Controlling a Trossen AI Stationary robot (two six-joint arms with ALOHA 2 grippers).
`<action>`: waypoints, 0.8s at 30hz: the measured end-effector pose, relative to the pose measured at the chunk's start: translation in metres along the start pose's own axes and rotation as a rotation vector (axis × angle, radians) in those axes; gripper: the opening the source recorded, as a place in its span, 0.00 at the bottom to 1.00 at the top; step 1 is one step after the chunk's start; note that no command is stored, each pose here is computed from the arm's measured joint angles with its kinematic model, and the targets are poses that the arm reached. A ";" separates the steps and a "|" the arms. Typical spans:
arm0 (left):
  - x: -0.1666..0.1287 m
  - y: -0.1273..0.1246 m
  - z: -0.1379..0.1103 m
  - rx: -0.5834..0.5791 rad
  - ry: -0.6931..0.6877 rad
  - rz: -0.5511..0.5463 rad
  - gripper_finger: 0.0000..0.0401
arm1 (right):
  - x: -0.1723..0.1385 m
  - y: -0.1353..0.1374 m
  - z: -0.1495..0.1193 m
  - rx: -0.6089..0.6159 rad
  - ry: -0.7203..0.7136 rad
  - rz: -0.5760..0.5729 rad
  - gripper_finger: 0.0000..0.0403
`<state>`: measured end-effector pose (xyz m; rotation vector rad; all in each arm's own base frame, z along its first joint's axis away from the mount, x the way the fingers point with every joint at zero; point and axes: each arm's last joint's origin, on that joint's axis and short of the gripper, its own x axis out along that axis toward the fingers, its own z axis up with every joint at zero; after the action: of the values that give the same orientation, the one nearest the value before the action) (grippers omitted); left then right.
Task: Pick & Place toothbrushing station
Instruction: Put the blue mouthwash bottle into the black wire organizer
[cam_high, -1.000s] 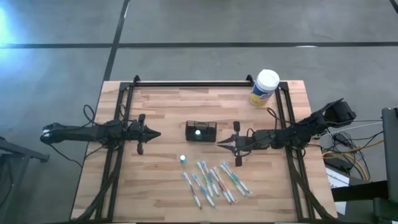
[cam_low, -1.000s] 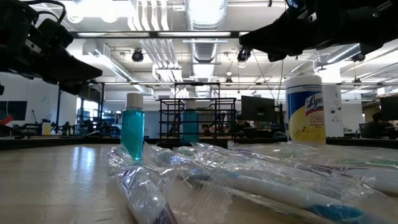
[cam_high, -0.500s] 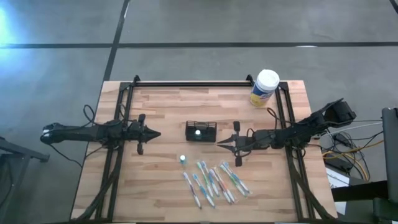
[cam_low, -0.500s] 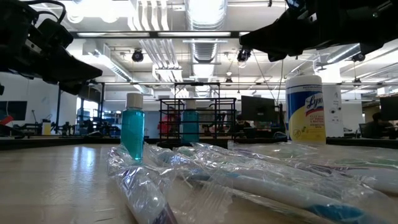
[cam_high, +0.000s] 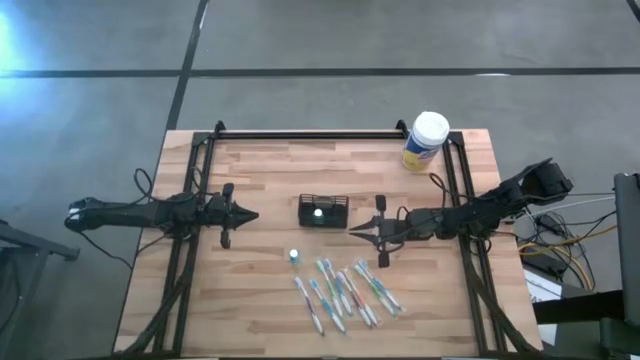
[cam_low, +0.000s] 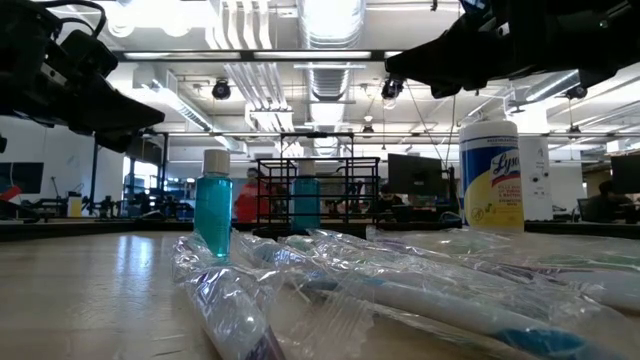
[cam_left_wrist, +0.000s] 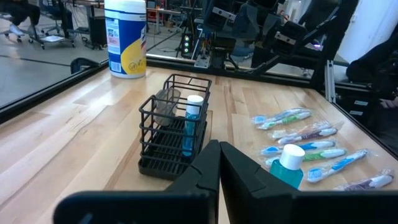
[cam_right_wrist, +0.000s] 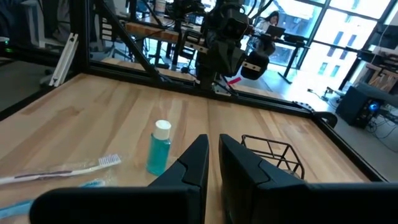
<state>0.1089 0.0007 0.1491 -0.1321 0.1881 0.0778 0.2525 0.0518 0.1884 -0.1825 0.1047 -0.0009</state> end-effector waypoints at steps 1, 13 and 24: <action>0.000 0.000 0.000 0.000 0.000 0.000 0.02 | 0.000 0.000 0.000 -0.002 0.000 0.000 0.08; 0.000 0.000 0.001 -0.023 -0.012 -0.001 0.03 | 0.001 0.000 0.002 -0.021 -0.006 -0.001 0.08; 0.000 0.000 0.002 -0.025 -0.017 -0.002 0.03 | 0.037 -0.006 0.050 0.051 0.163 0.006 0.08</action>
<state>0.1092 0.0007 0.1508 -0.1565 0.1697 0.0798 0.2945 0.0542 0.2345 -0.1307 0.2678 -0.0123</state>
